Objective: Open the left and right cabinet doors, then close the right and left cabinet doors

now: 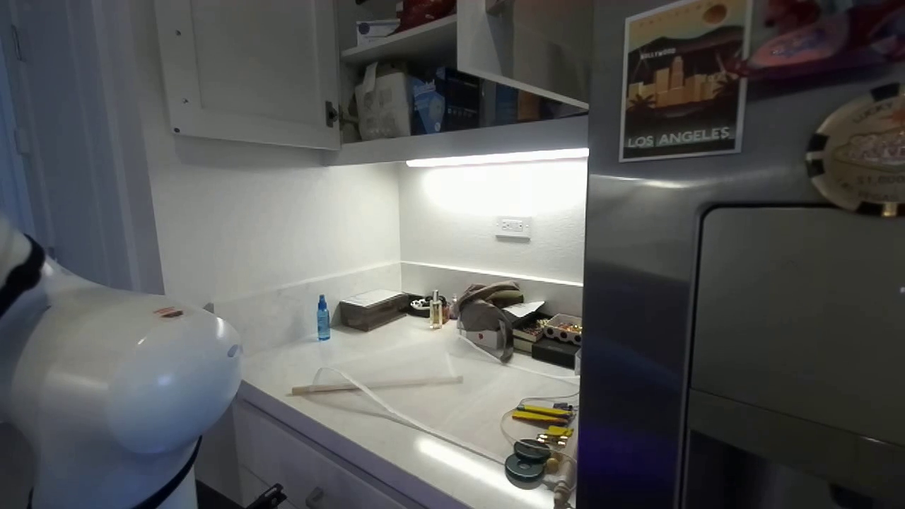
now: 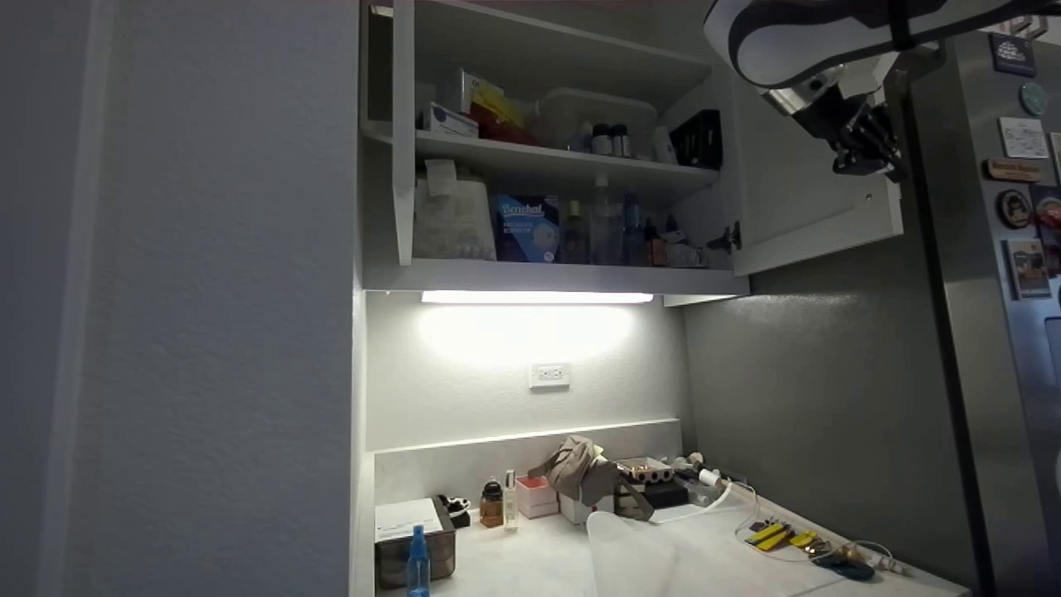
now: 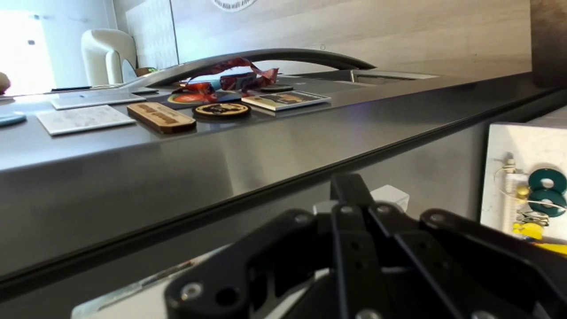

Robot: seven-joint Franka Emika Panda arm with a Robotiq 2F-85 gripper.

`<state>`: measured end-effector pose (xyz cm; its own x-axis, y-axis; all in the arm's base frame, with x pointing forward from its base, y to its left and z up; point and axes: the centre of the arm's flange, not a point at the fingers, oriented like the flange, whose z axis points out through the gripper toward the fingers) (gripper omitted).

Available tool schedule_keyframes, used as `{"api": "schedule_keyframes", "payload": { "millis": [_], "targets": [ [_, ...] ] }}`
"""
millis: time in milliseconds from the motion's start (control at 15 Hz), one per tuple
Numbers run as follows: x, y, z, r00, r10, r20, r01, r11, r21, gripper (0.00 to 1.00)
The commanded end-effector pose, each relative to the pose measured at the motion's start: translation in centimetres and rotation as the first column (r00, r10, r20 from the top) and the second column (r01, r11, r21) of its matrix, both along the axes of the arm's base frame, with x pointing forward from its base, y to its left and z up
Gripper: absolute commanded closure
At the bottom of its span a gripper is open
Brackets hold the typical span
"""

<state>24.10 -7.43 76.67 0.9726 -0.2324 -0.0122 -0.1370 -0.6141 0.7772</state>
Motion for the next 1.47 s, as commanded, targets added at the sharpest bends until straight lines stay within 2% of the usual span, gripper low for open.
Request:
{"api": "schedule_keyframes", "payload": {
  "millis": [0, 200, 467, 667, 933, 1000, 1067, 1400],
  "targets": [
    [-0.9, -0.8, -0.8, 0.999, -0.041, 0.014, 0.041, 0.999, 0.003, 1.00],
    [-0.5, -0.8, -1.4, 1.000, -0.026, 0.002, 0.026, 0.999, 0.040, 1.00],
    [1.2, 0.5, -1.3, 0.998, 0.062, 0.001, -0.061, 0.977, 0.205, 1.00],
    [2.3, 1.3, -1.4, 0.991, 0.122, 0.050, -0.131, 0.937, 0.323, 1.00],
    [3.7, 1.2, -0.5, 0.975, 0.138, 0.173, -0.204, 0.865, 0.458, 1.00],
    [3.9, 1.1, -0.1, 0.969, 0.143, 0.201, -0.224, 0.850, 0.477, 0.74],
    [4.2, 1.2, 0.5, 0.959, 0.142, 0.244, -0.247, 0.840, 0.483, 0.73],
    [6.4, 2.4, 2.3, 0.920, 0.167, 0.355, -0.343, 0.780, 0.524, 0.37]
  ]
}}
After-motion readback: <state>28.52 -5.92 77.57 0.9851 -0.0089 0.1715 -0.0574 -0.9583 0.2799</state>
